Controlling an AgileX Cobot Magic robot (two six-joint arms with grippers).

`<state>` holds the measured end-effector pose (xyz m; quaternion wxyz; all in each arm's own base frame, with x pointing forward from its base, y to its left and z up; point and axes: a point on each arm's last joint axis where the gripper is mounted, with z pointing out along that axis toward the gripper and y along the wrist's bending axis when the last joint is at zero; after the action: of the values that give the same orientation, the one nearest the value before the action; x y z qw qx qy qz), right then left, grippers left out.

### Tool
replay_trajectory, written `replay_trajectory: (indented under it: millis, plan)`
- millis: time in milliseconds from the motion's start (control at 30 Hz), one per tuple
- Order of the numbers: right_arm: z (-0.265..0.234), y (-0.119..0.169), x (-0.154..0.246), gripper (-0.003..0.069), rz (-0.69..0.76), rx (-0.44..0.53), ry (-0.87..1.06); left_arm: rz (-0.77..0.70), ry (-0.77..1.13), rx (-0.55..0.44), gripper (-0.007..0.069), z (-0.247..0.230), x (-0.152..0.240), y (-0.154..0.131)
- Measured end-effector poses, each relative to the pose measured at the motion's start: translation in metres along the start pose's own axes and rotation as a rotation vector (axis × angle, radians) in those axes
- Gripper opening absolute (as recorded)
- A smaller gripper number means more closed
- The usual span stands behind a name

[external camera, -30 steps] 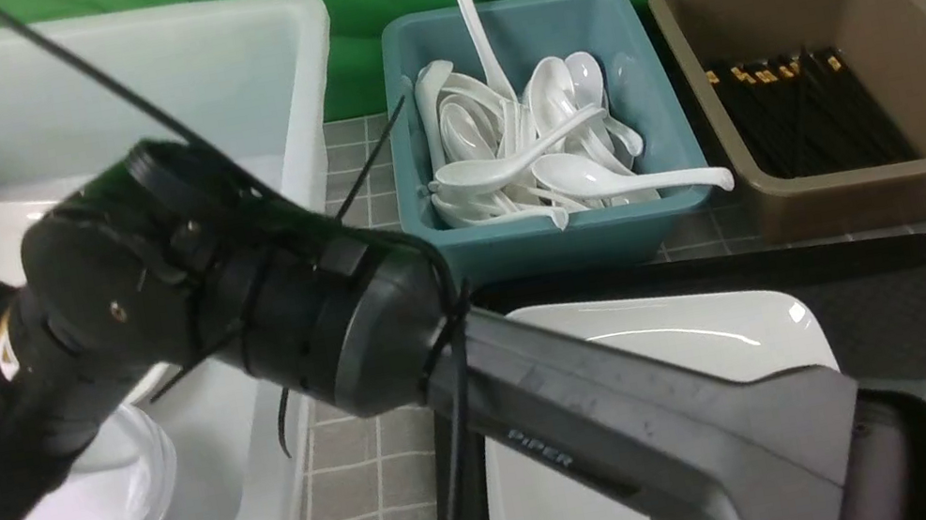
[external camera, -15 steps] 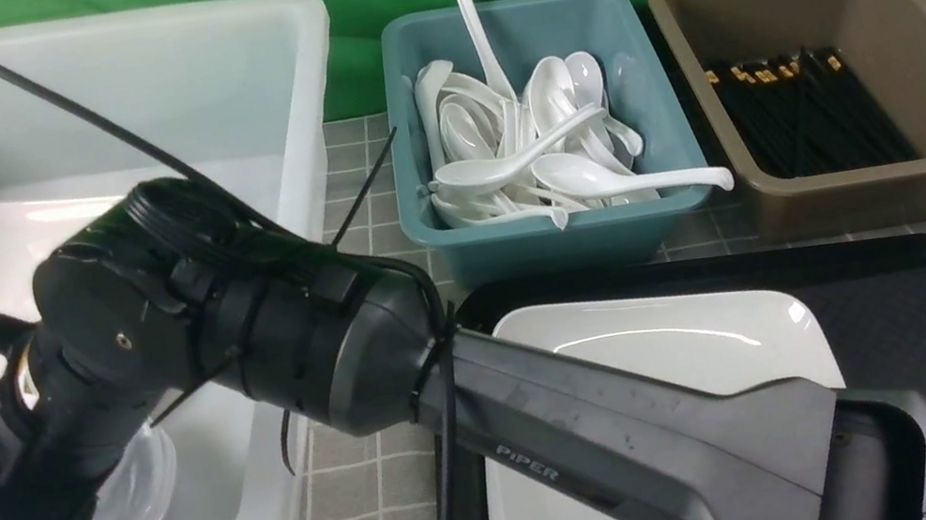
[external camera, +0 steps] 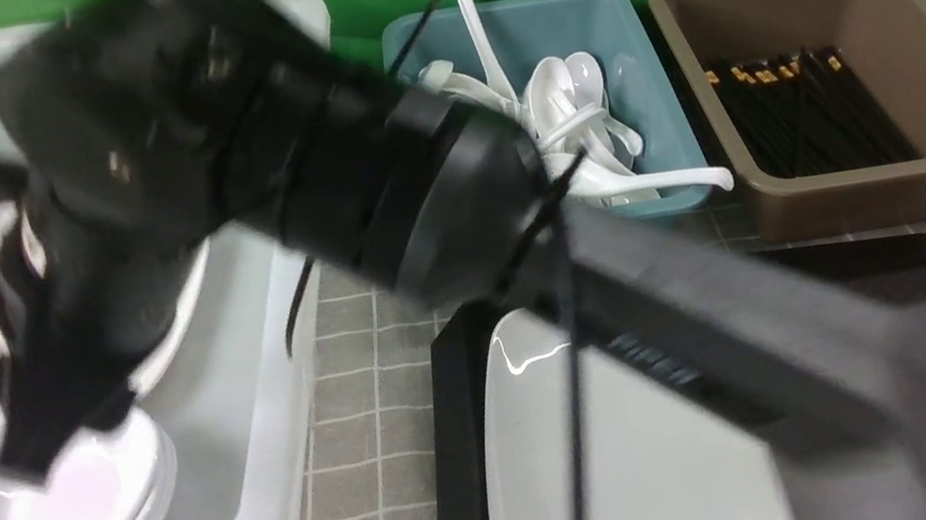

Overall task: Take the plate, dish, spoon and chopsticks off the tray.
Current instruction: Use the left arm to grab a soup spoon from the plate

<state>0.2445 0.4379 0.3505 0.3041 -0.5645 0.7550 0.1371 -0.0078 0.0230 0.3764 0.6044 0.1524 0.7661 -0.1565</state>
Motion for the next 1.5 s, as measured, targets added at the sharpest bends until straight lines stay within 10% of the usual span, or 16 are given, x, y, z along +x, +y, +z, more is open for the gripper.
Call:
replay_trajectory:
  millis: [267, 867, 1267, 1500]
  plan:
    - [-0.127, -0.022, 0.017, 0.0064, 0.107, 0.208, -0.039, 0.066, 0.161, 0.078, 0.0008, 0.060, -0.016, -0.019]
    - [-0.252, -0.014, 0.296, 0.0069, 0.569, 0.505, 0.233, 0.232, 0.748, 0.331, 0.0008, 0.272, -0.019, -0.078]
    - [-0.291, 0.023, 0.339, 0.0079, 0.588, 0.559, 0.028, 0.331, 1.016, 0.562, 0.0034, 0.359, 0.068, -0.218]
    - [-0.295, 0.025, 0.340, 0.0090, 0.555, 0.565, -0.001, 0.298, 1.014, 0.544, 0.0256, 0.395, 0.103, -0.249]
